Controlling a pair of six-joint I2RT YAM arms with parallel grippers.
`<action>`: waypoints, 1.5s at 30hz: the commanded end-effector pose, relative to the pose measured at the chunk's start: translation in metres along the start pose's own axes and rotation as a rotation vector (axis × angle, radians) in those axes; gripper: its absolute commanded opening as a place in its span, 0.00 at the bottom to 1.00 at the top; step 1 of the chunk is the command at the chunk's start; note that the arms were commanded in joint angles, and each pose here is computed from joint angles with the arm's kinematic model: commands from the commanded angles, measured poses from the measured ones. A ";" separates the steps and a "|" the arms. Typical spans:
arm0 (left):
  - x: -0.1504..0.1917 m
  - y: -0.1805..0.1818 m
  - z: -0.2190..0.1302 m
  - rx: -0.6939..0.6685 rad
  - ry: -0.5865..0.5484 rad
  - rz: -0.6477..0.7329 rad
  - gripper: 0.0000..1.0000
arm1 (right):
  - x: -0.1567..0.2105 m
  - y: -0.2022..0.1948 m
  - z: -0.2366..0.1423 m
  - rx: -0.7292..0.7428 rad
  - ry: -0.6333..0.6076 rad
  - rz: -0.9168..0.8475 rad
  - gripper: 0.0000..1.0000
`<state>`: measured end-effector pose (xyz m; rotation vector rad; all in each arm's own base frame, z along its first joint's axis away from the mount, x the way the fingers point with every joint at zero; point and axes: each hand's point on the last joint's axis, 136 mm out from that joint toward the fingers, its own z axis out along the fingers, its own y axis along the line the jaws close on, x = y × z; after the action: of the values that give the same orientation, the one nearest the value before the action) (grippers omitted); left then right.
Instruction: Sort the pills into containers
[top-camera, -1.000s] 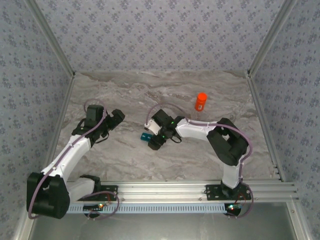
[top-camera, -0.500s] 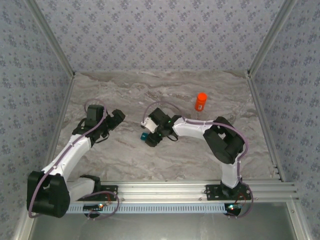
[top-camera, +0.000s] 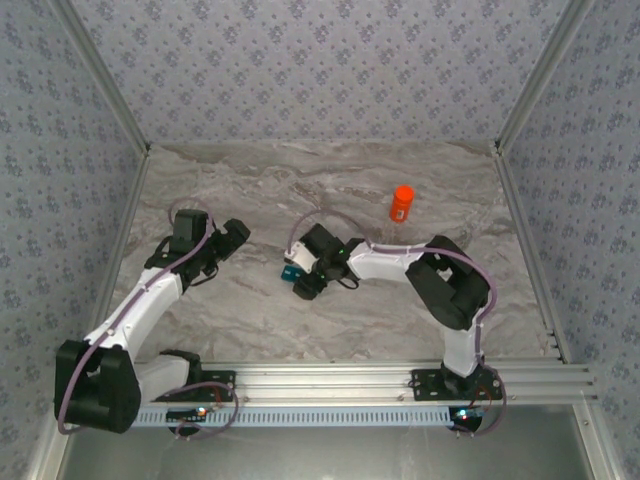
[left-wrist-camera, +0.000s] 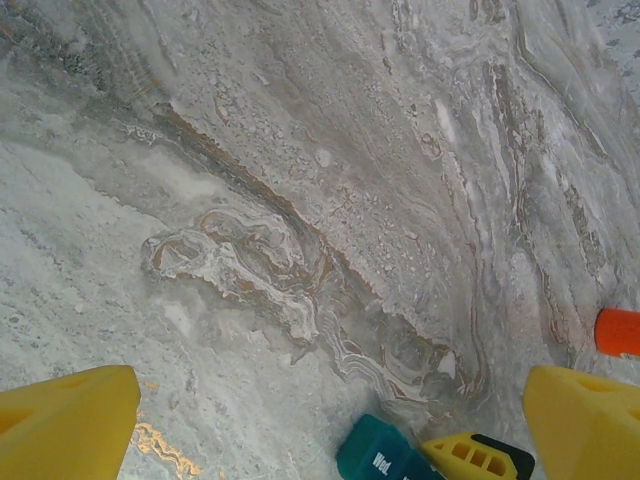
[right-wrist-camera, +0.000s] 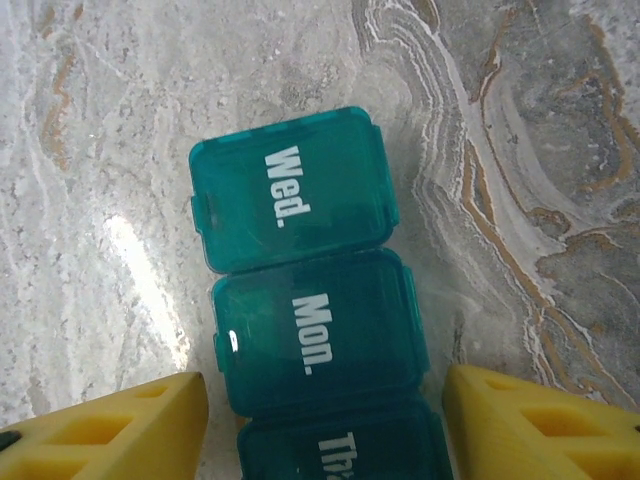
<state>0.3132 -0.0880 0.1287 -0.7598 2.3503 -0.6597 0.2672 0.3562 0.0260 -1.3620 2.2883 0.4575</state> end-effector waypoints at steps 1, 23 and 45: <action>-0.004 -0.007 0.000 0.027 -0.006 0.000 0.98 | 0.017 0.000 -0.002 0.016 0.040 0.026 0.62; -0.010 -0.032 -0.013 0.125 -0.009 -0.109 0.98 | -0.021 -0.006 -0.043 0.023 -0.079 0.148 0.32; 0.025 -0.193 -0.019 0.628 0.204 -0.128 0.98 | -0.068 -0.039 -0.130 -0.003 -0.309 0.500 0.33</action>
<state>0.3472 -0.2221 0.2186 -0.6341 2.1532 -1.4043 0.3053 0.3215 0.1475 -0.6789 2.3676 0.7171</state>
